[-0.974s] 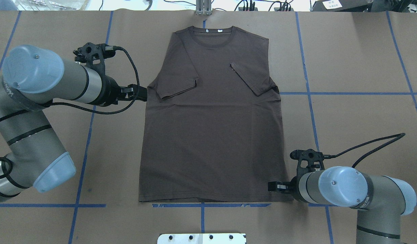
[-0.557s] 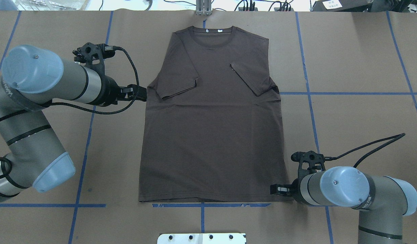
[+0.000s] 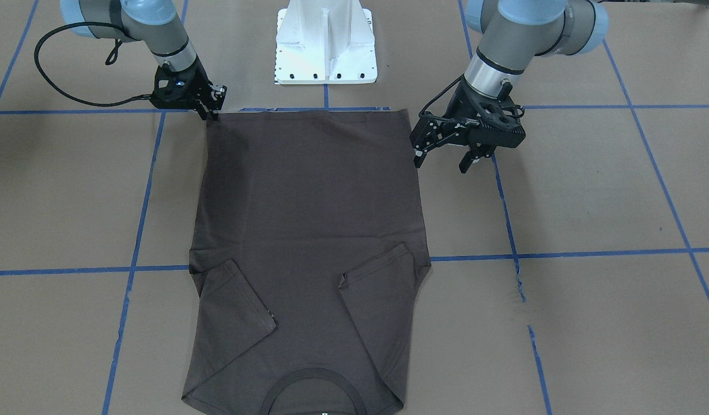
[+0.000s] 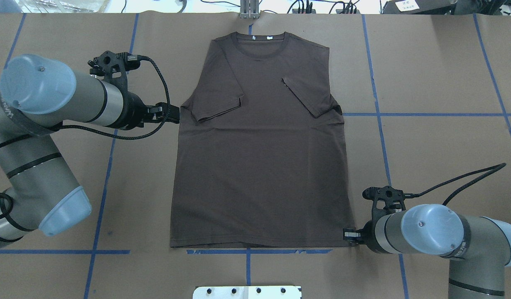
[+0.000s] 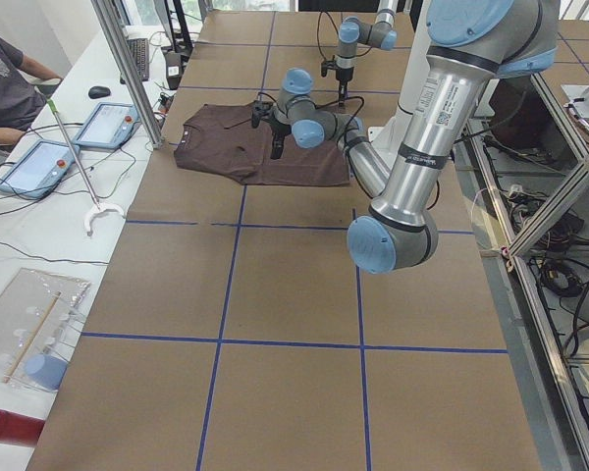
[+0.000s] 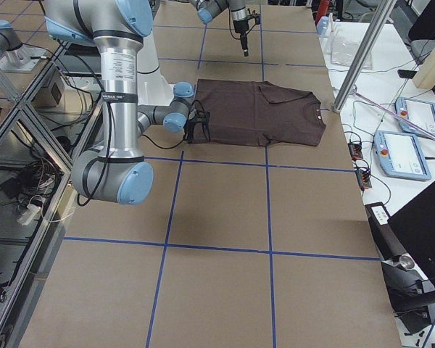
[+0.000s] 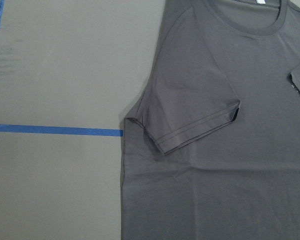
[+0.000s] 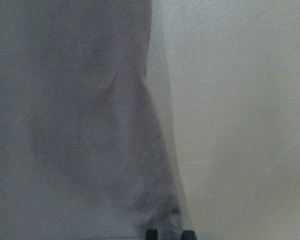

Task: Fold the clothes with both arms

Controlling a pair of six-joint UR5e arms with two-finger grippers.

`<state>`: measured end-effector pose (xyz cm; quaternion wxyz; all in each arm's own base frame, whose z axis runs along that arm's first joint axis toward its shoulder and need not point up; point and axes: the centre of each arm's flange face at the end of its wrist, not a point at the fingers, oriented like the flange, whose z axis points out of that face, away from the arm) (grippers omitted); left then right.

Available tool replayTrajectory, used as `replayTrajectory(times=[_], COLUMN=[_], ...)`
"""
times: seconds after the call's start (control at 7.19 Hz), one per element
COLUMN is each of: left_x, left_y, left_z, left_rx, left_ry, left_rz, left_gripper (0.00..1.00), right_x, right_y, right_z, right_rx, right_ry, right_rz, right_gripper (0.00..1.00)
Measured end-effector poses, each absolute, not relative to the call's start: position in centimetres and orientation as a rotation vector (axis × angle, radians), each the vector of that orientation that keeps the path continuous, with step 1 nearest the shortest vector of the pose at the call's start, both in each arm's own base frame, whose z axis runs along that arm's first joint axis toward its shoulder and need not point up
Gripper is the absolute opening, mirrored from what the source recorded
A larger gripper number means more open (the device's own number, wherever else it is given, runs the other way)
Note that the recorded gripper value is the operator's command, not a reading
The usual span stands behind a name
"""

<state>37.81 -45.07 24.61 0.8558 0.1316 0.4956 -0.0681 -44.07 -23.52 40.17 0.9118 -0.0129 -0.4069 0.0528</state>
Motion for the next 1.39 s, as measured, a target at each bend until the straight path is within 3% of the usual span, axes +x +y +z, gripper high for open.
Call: replayTrajectory(times=[0.7, 0.84, 0.97, 1.39], left_x=[37.9, 37.9, 37.9, 38.0], left_y=[-45.1, -45.1, -45.1, -45.2], left_z=[24.7, 24.8, 24.9, 25.0], left_rx=[0.28, 0.278, 0.277, 0.275], left_ry=[1.037, 1.036, 1.034, 1.032], left_rz=[-0.147, -0.147, -0.148, -0.148], left_gripper=[1.0, 1.0, 1.0, 1.0], right_x=[-43.4, -43.1, -42.9, -43.1], right_y=[-23.3, -23.3, -23.2, -23.0], right_z=[39.3, 38.7, 38.7, 40.0], right_rx=[-0.027, -0.026, -0.027, -0.033], right_ry=[-0.856, -0.867, -0.868, -0.841], right_rz=[0.112, 0.11, 0.109, 0.107], right_gripper=[0.0, 0.93, 1.0, 1.0])
